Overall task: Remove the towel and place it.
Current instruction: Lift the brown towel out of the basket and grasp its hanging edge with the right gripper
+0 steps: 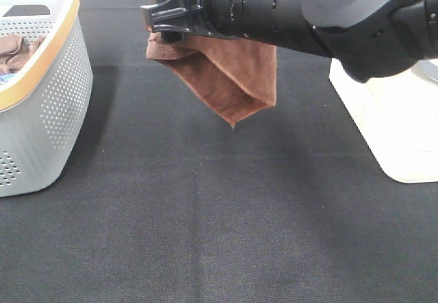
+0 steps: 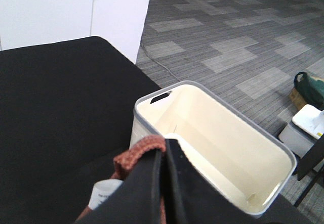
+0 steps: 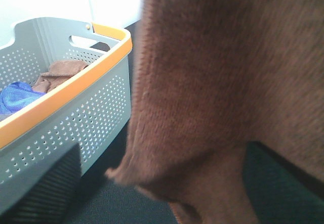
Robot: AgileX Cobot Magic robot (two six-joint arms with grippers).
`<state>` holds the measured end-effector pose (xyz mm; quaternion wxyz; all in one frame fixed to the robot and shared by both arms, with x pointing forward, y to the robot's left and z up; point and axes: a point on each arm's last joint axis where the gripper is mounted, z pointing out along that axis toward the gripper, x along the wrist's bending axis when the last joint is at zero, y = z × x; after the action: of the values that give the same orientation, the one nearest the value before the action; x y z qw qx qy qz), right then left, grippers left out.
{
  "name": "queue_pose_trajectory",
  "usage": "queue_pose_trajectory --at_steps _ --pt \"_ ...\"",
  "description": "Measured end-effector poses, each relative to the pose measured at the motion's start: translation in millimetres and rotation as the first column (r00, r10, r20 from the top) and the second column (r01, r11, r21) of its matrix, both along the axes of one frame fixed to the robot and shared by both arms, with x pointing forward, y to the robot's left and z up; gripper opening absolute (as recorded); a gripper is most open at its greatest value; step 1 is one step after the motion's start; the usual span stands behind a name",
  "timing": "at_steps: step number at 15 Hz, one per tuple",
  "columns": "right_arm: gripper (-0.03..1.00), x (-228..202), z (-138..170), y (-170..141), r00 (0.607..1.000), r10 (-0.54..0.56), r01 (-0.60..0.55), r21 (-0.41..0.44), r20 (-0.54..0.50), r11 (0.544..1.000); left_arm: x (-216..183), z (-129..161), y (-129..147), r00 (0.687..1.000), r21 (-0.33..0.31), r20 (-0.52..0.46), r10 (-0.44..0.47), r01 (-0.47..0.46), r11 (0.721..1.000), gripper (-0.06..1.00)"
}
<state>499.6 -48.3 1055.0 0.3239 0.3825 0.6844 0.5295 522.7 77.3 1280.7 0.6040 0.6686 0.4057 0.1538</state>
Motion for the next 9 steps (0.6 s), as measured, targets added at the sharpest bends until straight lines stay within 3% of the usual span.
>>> queue_pose_trajectory --at_steps 4,9 --pt "0.89 0.1 -0.2 -0.3 1.000 -0.005 0.005 0.005 -0.005 1.000 -10.8 11.8 7.1 1.000 -0.026 0.022 -0.006 0.007 1.000 0.00" --pt "0.84 0.3 -1.2 -1.1 1.000 -0.014 0.014 0.003 -0.015 1.000 -11.9 12.9 7.6 1.000 -0.032 0.022 -0.008 0.009 0.999 0.00"
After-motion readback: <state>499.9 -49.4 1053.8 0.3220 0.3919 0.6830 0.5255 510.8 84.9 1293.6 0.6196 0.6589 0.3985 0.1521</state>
